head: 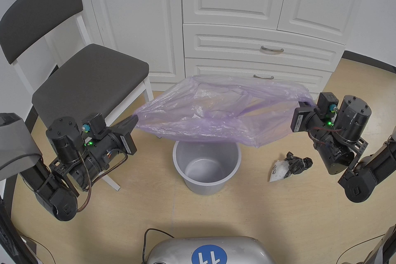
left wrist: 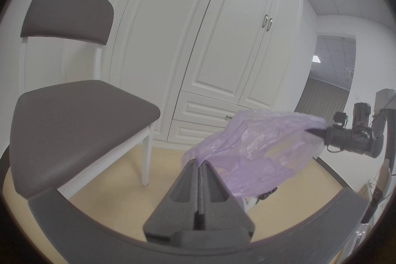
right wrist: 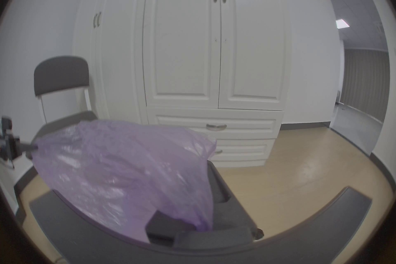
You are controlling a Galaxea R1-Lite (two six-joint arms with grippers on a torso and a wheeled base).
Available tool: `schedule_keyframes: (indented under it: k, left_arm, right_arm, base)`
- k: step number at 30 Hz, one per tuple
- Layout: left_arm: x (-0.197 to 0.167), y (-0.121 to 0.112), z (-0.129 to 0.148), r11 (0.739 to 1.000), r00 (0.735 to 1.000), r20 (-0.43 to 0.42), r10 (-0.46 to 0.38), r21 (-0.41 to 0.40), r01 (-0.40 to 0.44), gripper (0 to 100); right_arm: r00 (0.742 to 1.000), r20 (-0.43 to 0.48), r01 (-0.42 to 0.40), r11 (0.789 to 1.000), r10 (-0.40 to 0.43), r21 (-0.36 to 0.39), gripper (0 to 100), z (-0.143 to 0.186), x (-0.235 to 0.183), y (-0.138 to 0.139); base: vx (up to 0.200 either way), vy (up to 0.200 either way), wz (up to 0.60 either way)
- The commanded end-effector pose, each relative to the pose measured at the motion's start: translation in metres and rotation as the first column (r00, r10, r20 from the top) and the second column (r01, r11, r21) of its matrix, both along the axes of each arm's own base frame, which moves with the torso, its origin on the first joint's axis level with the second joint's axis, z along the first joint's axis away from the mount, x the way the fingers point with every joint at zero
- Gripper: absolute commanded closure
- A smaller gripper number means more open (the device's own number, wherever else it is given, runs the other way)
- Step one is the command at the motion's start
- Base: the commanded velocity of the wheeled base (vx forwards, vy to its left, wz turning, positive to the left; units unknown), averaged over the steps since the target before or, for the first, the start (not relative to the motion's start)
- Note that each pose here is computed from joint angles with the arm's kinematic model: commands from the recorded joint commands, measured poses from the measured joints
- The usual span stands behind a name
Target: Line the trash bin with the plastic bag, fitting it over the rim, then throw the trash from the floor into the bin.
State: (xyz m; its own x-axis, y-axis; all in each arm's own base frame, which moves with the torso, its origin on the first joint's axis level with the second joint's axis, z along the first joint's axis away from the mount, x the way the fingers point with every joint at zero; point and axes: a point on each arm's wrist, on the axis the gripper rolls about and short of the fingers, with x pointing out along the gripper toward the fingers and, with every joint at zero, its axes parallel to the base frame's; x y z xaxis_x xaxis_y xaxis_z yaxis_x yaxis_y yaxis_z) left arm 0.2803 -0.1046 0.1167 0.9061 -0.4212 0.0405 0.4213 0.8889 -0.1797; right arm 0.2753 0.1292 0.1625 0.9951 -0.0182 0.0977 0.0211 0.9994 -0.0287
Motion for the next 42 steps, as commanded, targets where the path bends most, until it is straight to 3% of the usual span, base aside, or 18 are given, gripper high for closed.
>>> schedule_keyframes:
  k: [1,7,14,24,28,33,38,42]
  left_arm:
    - [0.021,0.004,-0.002,1.0,1.0,0.021,0.006,-0.004,-0.006,100]
    - [0.04,0.026,0.01,1.0,0.996,0.086,-0.007,-0.014,0.008,100]
    - [0.03,0.042,0.018,1.0,0.995,0.097,0.028,-0.01,-0.027,100]
    - [0.013,0.045,0.031,1.0,0.991,0.128,0.025,-0.004,-0.024,100]
    - [0.015,0.037,0.034,1.0,0.99,0.144,-0.001,-0.007,0.002,100]
    - [0.017,0.011,0.047,0.997,0.977,0.203,-0.064,-0.022,0.07,100]
    - [0.019,0.003,0.049,0.995,0.972,0.217,-0.089,-0.02,0.095,100]
    - [0.018,-0.006,0.051,0.992,0.967,0.228,-0.116,-0.023,0.125,100]
  right_arm:
    - [0.998,-0.059,0.003,0.998,-0.007,-0.063,100,-0.016,-0.003,-0.003]
    - [0.994,-0.091,0.036,0.985,-0.052,-0.17,100,-0.025,-0.008,-0.014]
    - [0.99,-0.067,0.111,0.978,-0.125,-0.179,100,-0.016,-0.011,-0.02]
    - [0.989,-0.066,0.116,0.973,-0.132,-0.2,100,-0.013,-0.02,-0.025]
    - [0.998,-0.04,0.046,0.983,-0.054,-0.178,100,-0.01,-0.024,-0.011]
    - [0.993,0.088,-0.072,0.992,0.081,-0.106,100,0.003,-0.046,0.019]
    - [0.988,0.093,-0.118,0.989,0.127,-0.089,100,-0.005,-0.041,0.037]
    - [0.979,0.094,-0.181,0.983,0.181,-0.008,100,-0.01,-0.035,0.061]
  base:
    - [0.0,0.0,0.0]
    - [0.0,0.0,0.0]
    - [0.0,0.0,0.0]
    - [0.0,0.0,0.0]
    - [0.0,0.0,0.0]
    - [0.0,0.0,0.0]
    - [0.0,0.0,0.0]
    - [0.0,0.0,0.0]
